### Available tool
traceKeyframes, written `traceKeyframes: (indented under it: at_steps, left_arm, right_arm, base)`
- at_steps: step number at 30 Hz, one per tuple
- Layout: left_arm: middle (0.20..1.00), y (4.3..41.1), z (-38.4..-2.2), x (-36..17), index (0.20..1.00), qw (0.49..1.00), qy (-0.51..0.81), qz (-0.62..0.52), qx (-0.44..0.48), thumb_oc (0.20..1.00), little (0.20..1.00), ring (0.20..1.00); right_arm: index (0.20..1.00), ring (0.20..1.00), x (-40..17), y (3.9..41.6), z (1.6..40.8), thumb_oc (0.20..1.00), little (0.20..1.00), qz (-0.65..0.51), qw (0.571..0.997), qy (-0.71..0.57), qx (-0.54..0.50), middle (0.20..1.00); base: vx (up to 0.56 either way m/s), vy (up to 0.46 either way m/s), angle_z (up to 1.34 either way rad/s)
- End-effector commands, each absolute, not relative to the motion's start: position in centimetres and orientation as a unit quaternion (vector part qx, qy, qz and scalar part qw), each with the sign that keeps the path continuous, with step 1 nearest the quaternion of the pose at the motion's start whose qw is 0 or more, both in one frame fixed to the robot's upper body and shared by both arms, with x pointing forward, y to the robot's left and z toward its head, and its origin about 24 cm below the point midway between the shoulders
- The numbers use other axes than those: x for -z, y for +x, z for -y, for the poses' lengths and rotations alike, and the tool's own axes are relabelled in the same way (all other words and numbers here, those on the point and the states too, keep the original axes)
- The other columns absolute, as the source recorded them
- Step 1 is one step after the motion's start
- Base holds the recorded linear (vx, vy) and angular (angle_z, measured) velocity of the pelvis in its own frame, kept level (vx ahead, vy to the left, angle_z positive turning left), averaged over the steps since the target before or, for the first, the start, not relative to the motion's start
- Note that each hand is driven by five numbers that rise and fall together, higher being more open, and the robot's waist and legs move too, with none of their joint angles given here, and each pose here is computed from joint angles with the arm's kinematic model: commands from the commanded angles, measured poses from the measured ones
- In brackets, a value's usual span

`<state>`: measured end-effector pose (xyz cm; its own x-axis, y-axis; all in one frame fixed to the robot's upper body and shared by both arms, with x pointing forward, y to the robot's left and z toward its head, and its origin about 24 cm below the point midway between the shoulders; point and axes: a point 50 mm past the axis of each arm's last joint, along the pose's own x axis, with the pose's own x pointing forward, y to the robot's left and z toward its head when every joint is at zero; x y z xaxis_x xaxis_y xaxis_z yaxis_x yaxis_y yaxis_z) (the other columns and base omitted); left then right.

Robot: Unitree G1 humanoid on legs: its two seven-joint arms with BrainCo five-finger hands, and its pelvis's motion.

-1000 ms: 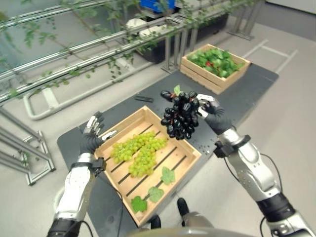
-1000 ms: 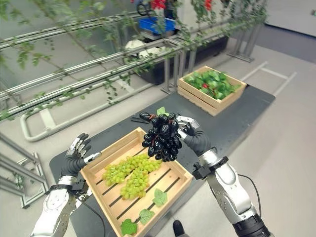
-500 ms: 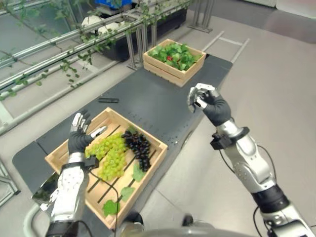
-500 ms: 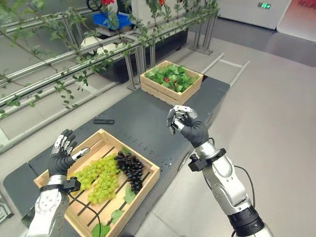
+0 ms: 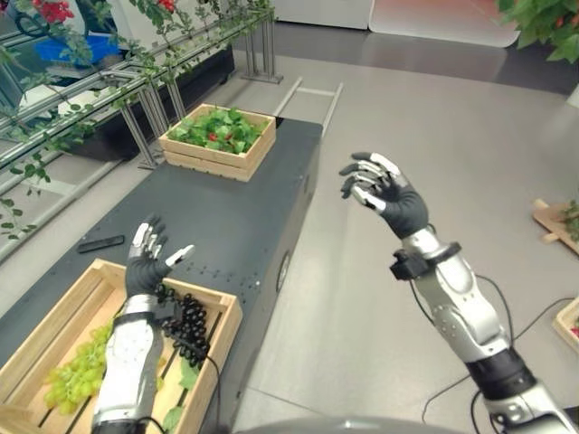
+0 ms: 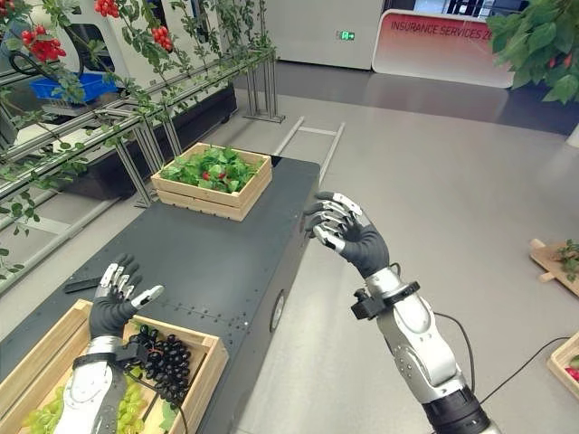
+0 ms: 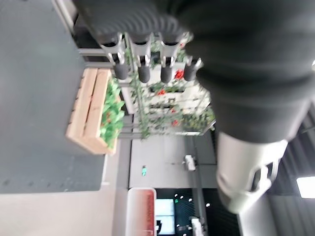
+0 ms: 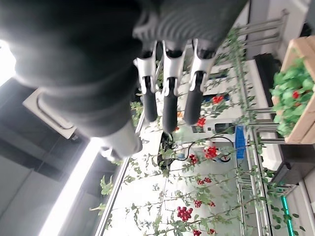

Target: Pick up the fruits from the basket on one side to the basket on the other side

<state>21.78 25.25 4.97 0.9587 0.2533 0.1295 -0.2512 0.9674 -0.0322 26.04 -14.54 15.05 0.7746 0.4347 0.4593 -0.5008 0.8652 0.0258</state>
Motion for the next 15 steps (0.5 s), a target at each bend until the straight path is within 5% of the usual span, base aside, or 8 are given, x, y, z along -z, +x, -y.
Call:
traceKeyframes:
  at_steps: [1, 15]
  left_arm:
    - [1.000, 22.1, -25.7, -7.3, 1.000, 0.989, 0.019, 0.112, -0.098, 1.000, 1.000, 1.000]
    - [1.000, 23.3, -25.6, -9.1, 1.000, 0.981, 0.085, 0.147, -0.091, 1.000, 1.000, 1.000]
  right_arm:
    - [1.000, 1.000, -17.6, 25.9, 15.2, 1.000, 1.000, 0.295, 0.922, 0.083, -0.234, 1.000]
    - [1.000, 1.000, -16.0, 26.8, 16.1, 1.000, 1.000, 0.282, 0.948, -0.002, -0.147, 1.000]
  base:
    - [0.02, -0.049, 0.21]
    - [0.00, 0.122, 0.30]
